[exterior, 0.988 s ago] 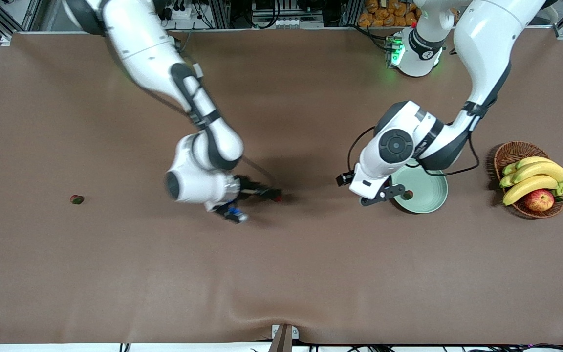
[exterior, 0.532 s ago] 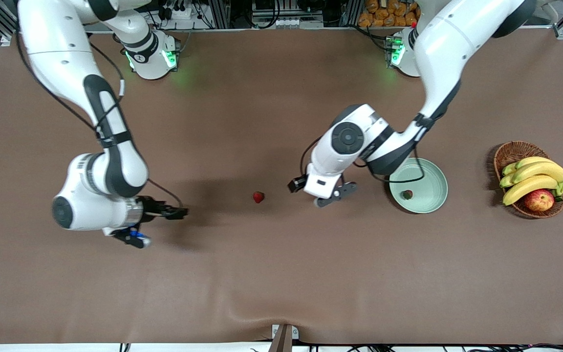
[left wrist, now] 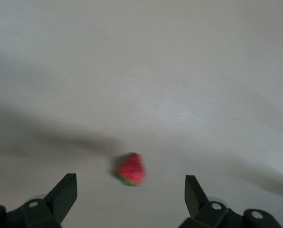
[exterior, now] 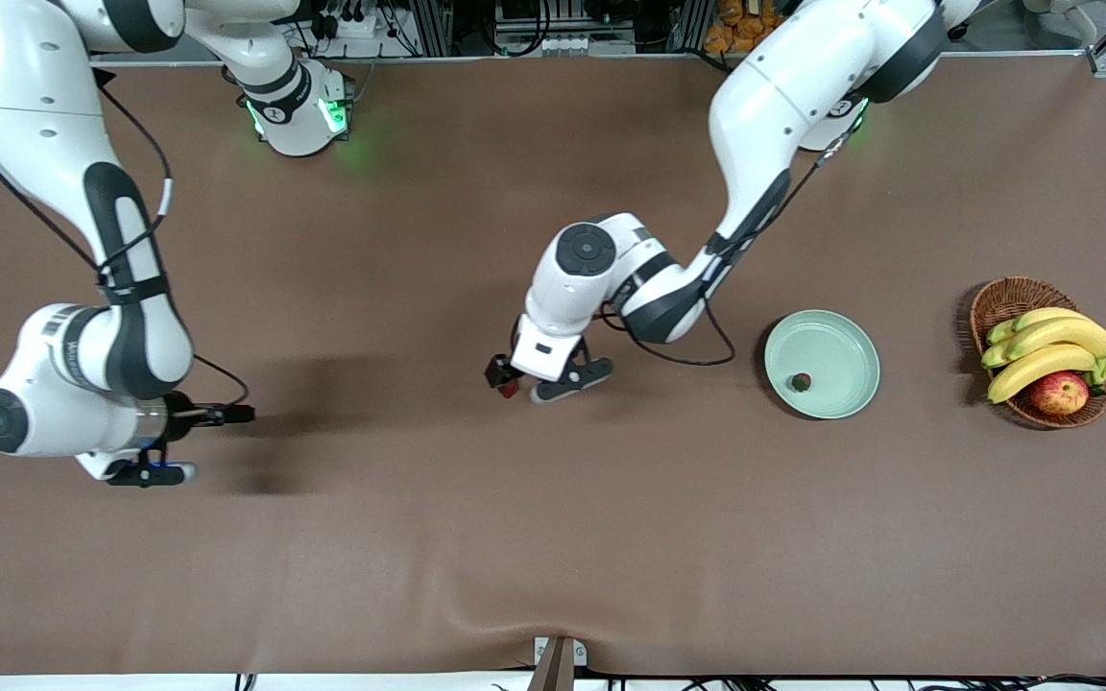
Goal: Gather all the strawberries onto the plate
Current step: 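Grasp the strawberry with the left gripper while the right gripper withdraws, then place the strawberry on the plate with the left gripper while the right gripper grasps another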
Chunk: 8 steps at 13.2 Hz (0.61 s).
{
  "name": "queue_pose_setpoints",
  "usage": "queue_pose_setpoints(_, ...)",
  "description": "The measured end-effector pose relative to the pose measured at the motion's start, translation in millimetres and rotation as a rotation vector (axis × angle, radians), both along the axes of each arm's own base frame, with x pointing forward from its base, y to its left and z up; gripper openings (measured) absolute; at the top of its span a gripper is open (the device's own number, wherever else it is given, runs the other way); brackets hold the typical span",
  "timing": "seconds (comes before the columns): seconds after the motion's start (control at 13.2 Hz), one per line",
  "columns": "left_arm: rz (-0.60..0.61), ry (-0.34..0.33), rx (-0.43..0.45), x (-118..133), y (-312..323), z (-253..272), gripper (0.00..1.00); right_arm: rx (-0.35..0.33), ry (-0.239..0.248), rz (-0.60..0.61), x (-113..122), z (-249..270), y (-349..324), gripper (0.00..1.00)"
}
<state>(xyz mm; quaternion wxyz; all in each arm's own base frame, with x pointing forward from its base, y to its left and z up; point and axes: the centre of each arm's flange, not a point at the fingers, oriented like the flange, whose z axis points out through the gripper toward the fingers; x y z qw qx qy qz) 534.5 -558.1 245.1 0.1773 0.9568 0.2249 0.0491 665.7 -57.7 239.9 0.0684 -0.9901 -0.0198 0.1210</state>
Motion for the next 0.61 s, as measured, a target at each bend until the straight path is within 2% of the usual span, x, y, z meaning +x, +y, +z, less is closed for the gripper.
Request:
queue_pose_setpoints(0.15, -0.005, -0.030, -0.024, -0.6, -8.0, -13.0, 0.98, -0.004, 0.002, 0.013, -3.3, -2.0, -18.8, 1.00)
queue_pose_setpoints(0.3, -0.028, -0.061, -0.004, -0.6, -7.9, -30.9, 0.96, -0.043, 0.011, 0.031, -6.7, -4.7, -34.2, 1.00)
queue_pose_setpoints(0.38, -0.046, -0.077, 0.005, -1.4, -8.3, -38.3, 0.90, -0.067, 0.014, 0.048, -8.7, -6.8, -45.4, 1.00)
queue_pose_setpoints(0.46, -0.061, -0.083, 0.012, -3.6, -9.5, -44.6, 0.90, -0.078, 0.016, 0.064, -10.8, -8.5, -57.4, 1.00)
queue_pose_setpoints(0.61, -0.087, -0.087, 0.024, -7.2, -11.6, -52.0, 0.85, -0.073, 0.019, 0.090, -17.2, -13.4, -86.4, 1.00)
